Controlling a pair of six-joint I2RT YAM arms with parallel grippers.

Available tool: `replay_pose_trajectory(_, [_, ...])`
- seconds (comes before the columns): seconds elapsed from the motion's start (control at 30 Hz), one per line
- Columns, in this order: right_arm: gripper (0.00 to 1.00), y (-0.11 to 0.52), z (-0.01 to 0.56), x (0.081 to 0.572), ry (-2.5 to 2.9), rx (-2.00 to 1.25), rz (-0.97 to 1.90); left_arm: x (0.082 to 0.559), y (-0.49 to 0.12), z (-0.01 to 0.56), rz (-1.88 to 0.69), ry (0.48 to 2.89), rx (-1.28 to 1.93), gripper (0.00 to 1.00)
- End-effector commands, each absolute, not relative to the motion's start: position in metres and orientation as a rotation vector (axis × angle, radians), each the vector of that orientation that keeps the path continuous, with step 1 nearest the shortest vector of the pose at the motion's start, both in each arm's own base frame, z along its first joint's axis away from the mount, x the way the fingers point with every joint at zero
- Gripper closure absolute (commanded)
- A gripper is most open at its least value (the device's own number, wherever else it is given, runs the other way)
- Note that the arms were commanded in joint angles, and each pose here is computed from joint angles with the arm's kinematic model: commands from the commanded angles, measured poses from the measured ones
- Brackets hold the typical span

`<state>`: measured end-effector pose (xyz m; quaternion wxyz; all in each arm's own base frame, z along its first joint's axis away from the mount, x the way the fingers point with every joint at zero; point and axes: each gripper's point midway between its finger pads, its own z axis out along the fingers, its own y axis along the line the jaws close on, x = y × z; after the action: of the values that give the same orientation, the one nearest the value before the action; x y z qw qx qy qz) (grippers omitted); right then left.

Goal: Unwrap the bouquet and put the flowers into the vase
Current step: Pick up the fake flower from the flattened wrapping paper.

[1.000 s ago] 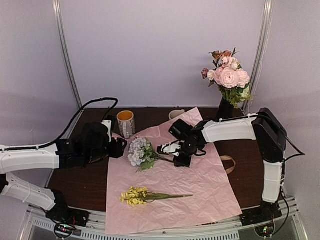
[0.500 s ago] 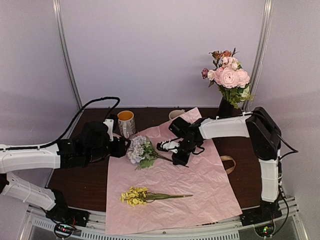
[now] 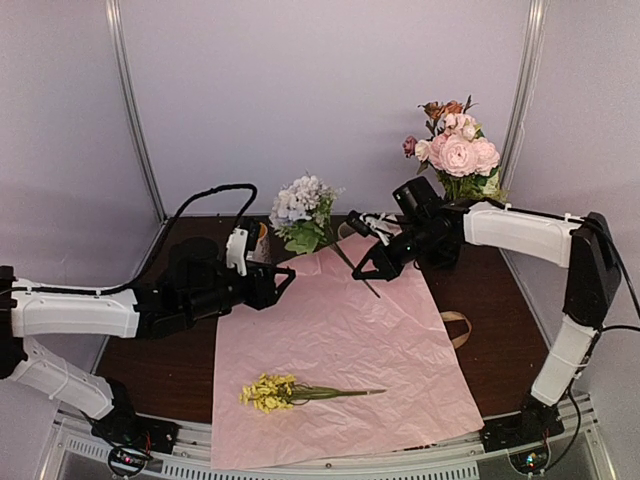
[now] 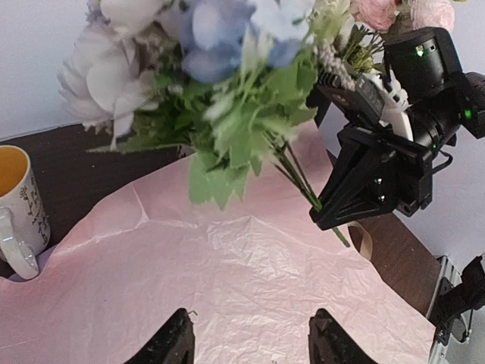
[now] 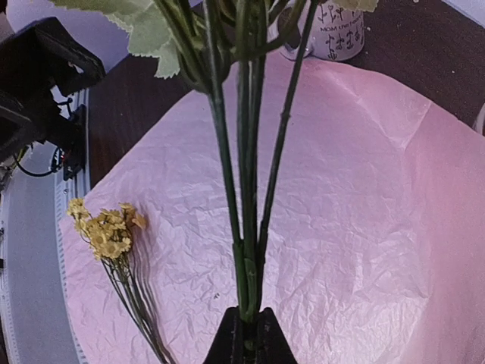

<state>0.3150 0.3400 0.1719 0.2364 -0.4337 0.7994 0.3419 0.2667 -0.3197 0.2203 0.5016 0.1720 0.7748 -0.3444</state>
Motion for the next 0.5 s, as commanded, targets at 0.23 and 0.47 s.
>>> replay_pose_trajectory(0.23, [1.00, 0.366, 0.268, 0.285, 1.830, -1.062, 1.404, 0.272, -0.363, 0.312, -1.129, 1.413, 0.289, 0.44])
replay_pose_trajectory(0.47, [1.00, 0.370, 0.295, 0.283, 1.748, -1.014, 1.494, 0.279, -0.392, 0.326, -1.276, 1.333, 0.262, 0.46])
